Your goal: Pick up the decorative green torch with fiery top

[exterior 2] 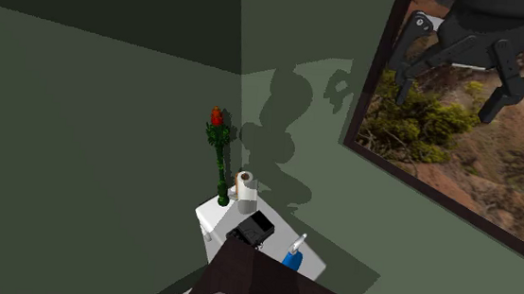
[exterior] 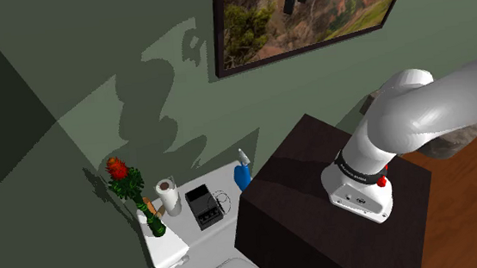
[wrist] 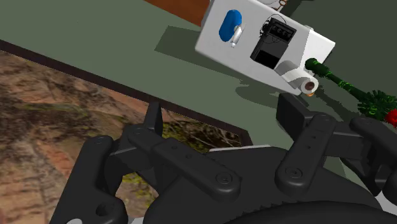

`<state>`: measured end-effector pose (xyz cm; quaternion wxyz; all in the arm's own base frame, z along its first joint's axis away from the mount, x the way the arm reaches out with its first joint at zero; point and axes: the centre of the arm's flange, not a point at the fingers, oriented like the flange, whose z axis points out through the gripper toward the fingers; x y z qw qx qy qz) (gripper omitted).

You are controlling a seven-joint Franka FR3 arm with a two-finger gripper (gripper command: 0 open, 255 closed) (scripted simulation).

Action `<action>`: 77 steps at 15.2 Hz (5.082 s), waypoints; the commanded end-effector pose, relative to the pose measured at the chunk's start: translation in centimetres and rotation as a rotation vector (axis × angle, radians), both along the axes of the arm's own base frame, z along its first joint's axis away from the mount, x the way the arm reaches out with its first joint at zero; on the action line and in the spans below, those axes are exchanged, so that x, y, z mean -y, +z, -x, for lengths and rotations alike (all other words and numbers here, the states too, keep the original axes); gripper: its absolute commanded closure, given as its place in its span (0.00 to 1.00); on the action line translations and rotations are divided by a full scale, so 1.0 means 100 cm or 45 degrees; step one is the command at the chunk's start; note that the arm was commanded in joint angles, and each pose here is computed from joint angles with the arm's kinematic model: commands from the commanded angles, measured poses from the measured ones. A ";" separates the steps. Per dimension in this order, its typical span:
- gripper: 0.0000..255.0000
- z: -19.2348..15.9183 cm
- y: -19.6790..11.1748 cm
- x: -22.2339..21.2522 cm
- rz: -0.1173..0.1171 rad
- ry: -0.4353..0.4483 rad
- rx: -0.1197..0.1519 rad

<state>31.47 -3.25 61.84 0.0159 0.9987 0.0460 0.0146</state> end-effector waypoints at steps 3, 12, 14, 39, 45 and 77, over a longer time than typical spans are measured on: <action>0.00 -0.009 -0.012 -0.022 -0.001 0.009 0.001; 0.00 -0.045 -0.065 -0.121 -0.005 0.048 0.006; 0.00 -0.053 -0.076 -0.143 -0.006 0.056 0.007; 0.00 -0.138 -0.221 -0.425 -0.017 0.164 0.022; 0.00 -0.153 -0.250 -0.483 -0.019 0.186 0.025; 1.00 -0.153 -0.221 -0.483 -0.019 0.186 0.025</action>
